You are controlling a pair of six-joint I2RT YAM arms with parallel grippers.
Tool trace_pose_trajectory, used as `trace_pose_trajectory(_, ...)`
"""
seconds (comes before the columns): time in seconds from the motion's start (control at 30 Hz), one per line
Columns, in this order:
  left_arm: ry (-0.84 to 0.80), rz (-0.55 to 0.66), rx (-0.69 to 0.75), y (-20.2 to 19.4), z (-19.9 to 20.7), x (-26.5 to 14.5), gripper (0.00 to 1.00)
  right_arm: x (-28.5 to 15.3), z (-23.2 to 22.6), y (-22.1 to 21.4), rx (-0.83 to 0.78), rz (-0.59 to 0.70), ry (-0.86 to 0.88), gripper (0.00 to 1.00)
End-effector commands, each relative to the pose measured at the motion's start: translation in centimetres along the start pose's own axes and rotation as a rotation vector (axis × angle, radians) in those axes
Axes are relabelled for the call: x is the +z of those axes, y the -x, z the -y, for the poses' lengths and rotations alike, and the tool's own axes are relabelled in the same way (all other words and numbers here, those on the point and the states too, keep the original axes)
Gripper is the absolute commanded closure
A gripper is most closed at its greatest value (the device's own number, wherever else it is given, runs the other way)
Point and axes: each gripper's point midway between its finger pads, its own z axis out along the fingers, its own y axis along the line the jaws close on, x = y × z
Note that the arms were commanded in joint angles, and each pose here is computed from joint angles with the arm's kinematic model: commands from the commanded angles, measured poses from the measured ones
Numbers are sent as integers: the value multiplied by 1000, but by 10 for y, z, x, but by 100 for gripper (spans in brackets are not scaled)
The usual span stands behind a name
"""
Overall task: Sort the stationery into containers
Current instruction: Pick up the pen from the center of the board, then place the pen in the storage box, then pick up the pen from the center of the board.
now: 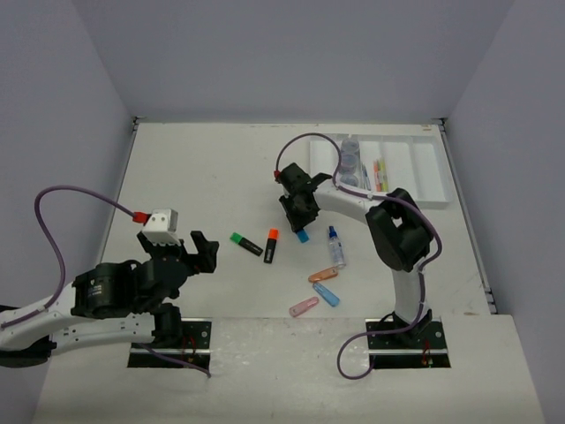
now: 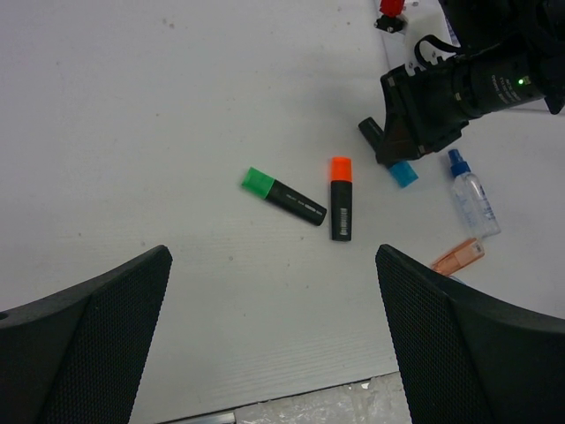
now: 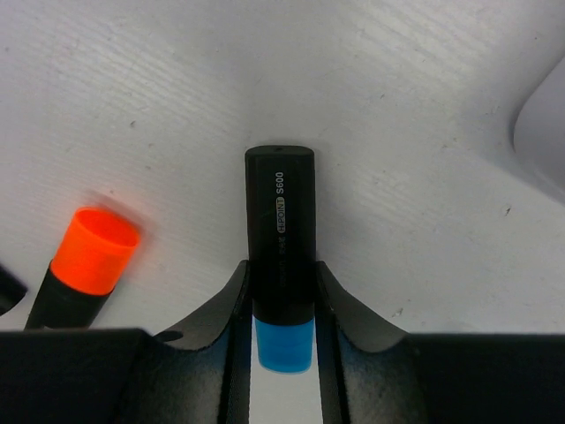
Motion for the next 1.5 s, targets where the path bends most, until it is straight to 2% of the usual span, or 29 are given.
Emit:
trace_pose_trajectory(0.0,-19,32,-33,7,0,-2,0,-60,-21,34,8,172,102,100)
trace_pose_trajectory(0.13,-32,40,-52,10,-2,-4,0,-145,-22,72,36,393,164,100)
trace_pose_trajectory(0.17,-32,40,-53,10,-2,-4,0,-152,-21,77,40,414,166,100)
trace_pose_trajectory(0.23,-39,44,-63,11,-3,-5,0,-181,12,99,111,496,101,100)
trace_pose_trajectory(0.3,-46,48,-68,12,-2,-6,0,-178,40,114,168,486,66,100)
trace_pose_trajectory(0.4,-56,47,-67,12,-1,-6,0,-143,105,135,273,413,-110,100)
trace_pose_trajectory(0.47,-56,45,-63,11,-1,-5,0,-132,129,143,311,404,-179,100)
trace_pose_trajectory(0.57,-55,41,-50,10,2,-4,0,-113,142,163,338,410,-223,100)
trace_pose_trajectory(0.7,-43,31,-26,6,4,-1,0,-94,154,181,389,416,-282,93)
trace_pose_trajectory(0.77,-39,28,-19,5,5,0,0,-74,158,181,397,382,-301,77)
trace_pose_trajectory(0.83,-38,23,-12,4,6,0,0,-71,161,180,404,367,-321,47)
trace_pose_trajectory(0.9,-39,24,-12,5,6,0,0,-67,160,178,402,353,-318,34)
trace_pose_trajectory(1.0,-48,26,-13,5,7,0,0,-79,150,175,398,364,-292,32)
trace_pose_trajectory(1.13,-50,35,-28,8,4,-2,0,-120,80,162,312,438,-170,36)
trace_pose_trajectory(1.23,-36,47,-58,11,-2,-4,0,-129,12,127,277,448,3,38)
trace_pose_trajectory(1.3,-30,53,-77,13,-6,-6,0,-123,-33,103,244,438,60,38)
trace_pose_trajectory(1.37,-35,62,-100,15,-9,-8,0,-111,-63,75,288,396,39,38)
trace_pose_trajectory(1.47,-40,63,-106,15,-9,-8,0,-99,-85,51,356,373,-11,36)
